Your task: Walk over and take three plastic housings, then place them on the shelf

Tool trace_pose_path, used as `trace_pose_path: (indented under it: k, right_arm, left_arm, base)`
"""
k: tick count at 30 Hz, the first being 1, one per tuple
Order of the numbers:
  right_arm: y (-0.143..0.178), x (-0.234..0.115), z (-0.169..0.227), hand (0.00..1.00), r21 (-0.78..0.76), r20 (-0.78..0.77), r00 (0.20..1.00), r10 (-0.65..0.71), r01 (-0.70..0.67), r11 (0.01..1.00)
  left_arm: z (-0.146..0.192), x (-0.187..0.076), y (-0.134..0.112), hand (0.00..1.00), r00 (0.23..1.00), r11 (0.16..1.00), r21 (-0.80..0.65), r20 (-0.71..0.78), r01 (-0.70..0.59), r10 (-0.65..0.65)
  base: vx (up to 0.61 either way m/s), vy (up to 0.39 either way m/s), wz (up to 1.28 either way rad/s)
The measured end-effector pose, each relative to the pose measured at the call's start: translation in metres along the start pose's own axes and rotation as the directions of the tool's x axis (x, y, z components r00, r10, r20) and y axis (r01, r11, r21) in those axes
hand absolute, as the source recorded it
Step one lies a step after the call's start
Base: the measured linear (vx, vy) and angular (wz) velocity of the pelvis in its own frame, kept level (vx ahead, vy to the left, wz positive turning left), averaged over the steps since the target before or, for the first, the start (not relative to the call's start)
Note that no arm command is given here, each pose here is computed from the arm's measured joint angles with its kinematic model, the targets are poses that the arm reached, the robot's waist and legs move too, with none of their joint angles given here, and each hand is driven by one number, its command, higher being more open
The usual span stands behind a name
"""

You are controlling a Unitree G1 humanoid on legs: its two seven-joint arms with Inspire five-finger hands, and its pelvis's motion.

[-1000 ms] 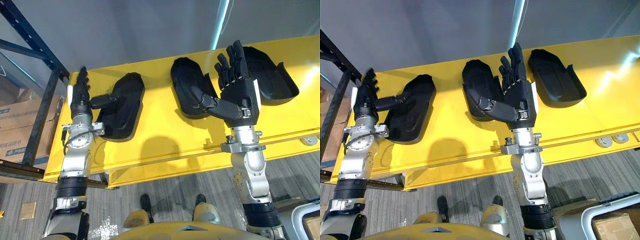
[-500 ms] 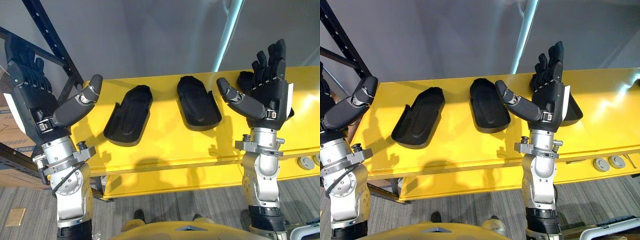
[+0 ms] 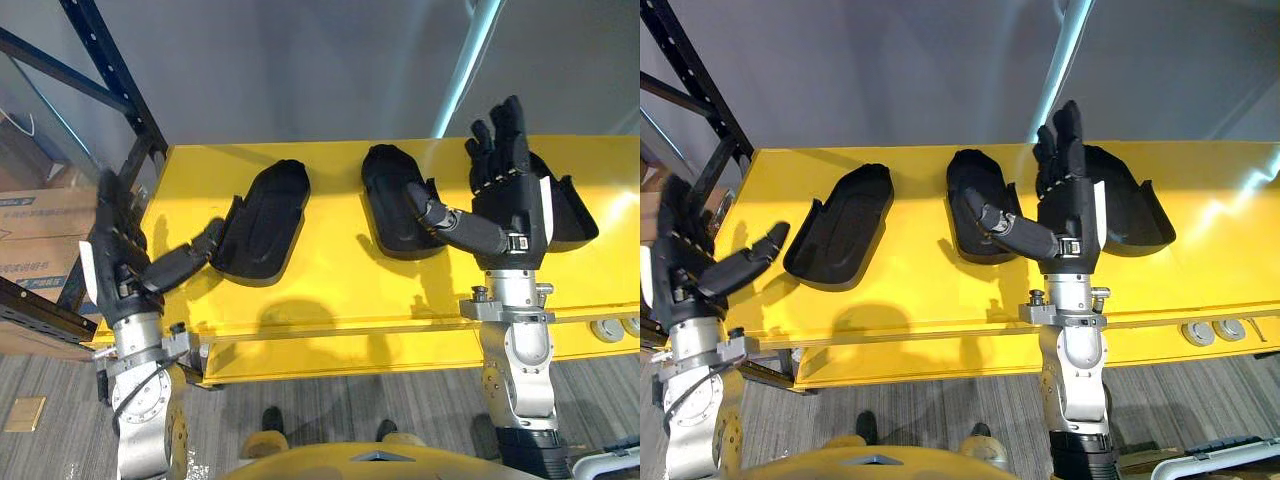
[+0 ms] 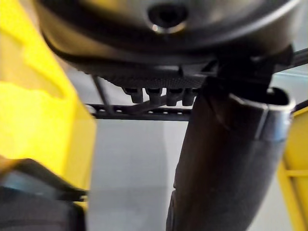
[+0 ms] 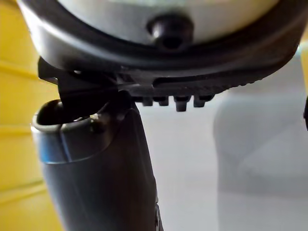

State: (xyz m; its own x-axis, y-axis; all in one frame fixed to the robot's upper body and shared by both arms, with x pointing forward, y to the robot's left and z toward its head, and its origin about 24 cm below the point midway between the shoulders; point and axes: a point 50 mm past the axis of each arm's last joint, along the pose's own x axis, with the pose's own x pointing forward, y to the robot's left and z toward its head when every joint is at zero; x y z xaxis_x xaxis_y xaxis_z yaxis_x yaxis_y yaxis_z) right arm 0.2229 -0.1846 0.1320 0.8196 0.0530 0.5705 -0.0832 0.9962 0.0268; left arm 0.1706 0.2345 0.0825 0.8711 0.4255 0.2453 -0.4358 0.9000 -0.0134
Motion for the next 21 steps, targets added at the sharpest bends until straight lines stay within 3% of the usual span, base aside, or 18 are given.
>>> trace_pose_path:
  k: [7,11,21]
  right_arm:
    - [0.004,0.016,0.008,1.00,-0.042,0.032,0.989,0.144,-0.143,0.989]
    - [0.018,0.024,0.007,1.00,0.063,0.033,0.974,0.225,-0.226,0.972]
    - [0.045,0.016,-0.047,1.00,0.223,-0.247,0.893,0.375,-0.325,0.919]
  left_arm:
    - [-0.004,-0.004,0.003,1.00,0.998,0.998,0.022,-0.034,0.061,-0.060]
    - [-0.005,-0.005,0.001,1.00,0.993,0.994,0.009,-0.046,0.107,-0.106]
    - [-0.006,-0.010,-0.017,1.00,0.950,0.942,-0.146,-0.032,0.303,-0.310]
  base:
    - [0.01,-0.001,0.02]
    - [0.00,0.000,0.00]
    - [-0.02,-0.005,0.12]
